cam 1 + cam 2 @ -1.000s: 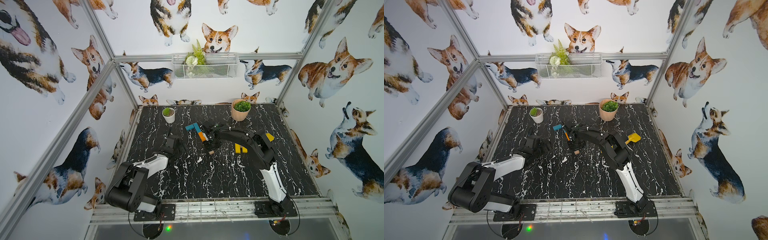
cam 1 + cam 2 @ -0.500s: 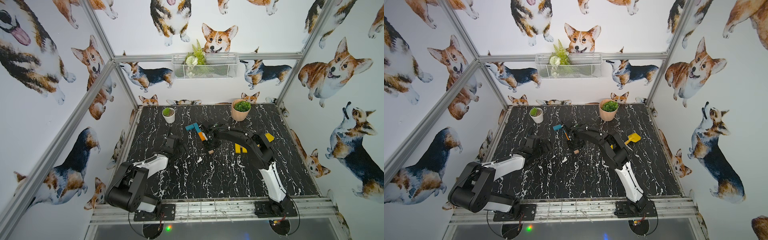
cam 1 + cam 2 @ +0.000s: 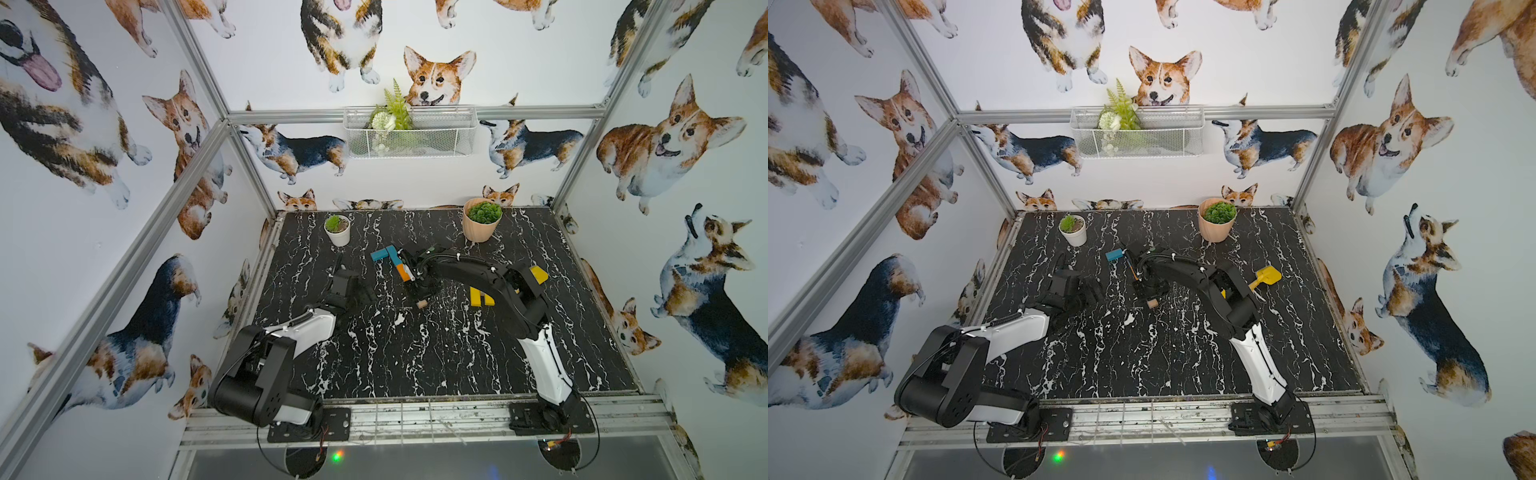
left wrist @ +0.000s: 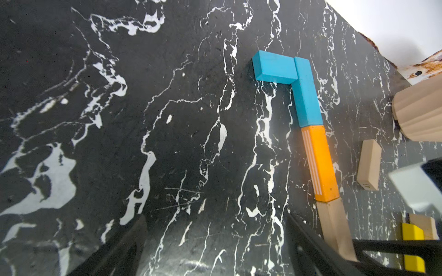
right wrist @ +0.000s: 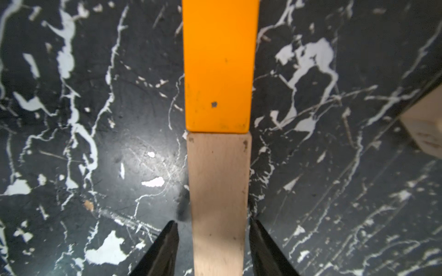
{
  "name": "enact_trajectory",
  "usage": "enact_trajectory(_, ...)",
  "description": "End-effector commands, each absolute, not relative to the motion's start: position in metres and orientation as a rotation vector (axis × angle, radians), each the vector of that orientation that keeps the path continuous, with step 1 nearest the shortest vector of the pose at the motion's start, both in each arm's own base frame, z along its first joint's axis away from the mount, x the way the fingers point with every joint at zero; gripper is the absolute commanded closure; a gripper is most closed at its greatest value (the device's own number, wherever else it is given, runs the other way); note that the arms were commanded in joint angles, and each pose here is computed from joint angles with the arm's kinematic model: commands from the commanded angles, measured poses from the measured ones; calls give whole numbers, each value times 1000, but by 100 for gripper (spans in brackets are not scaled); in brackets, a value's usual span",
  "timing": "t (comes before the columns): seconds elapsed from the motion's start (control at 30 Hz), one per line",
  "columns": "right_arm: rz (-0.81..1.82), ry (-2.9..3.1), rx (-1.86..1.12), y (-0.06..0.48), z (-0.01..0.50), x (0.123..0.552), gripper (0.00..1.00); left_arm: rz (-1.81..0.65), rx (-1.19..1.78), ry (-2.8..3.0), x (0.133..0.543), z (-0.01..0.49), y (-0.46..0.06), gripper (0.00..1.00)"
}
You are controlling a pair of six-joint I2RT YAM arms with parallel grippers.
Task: Assemble a giraffe with building blocks
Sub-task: Assemble the building block at the center of the board, then pick up the building block from the center of the board.
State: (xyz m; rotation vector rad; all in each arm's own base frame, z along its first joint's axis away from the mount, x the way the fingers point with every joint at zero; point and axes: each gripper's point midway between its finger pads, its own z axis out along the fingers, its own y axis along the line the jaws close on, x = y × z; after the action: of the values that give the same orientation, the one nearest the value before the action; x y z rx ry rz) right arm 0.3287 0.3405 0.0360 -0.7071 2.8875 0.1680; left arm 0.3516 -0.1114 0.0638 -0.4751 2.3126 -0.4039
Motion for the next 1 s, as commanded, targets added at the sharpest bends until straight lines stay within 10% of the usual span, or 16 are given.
enact_trajectory(0.0, 183, 2857, -704, 336, 58, 328, 38, -325, -443, 2252, 356, 77, -100, 7)
enact_trajectory(0.3, 276, 2703, -374, 264, 116, 339, 24, -402, -384, 2200, 360, 108, -116, 6)
enact_trajectory(0.6, 73, 2441, 359, 88, 114, 328, 23, -429, -71, 2373, 355, 123, -249, 7)
enact_trajectory(0.97, -128, 2161, 485, 23, 136, 295, 22, -450, 308, 2511, 350, 96, -382, 9)
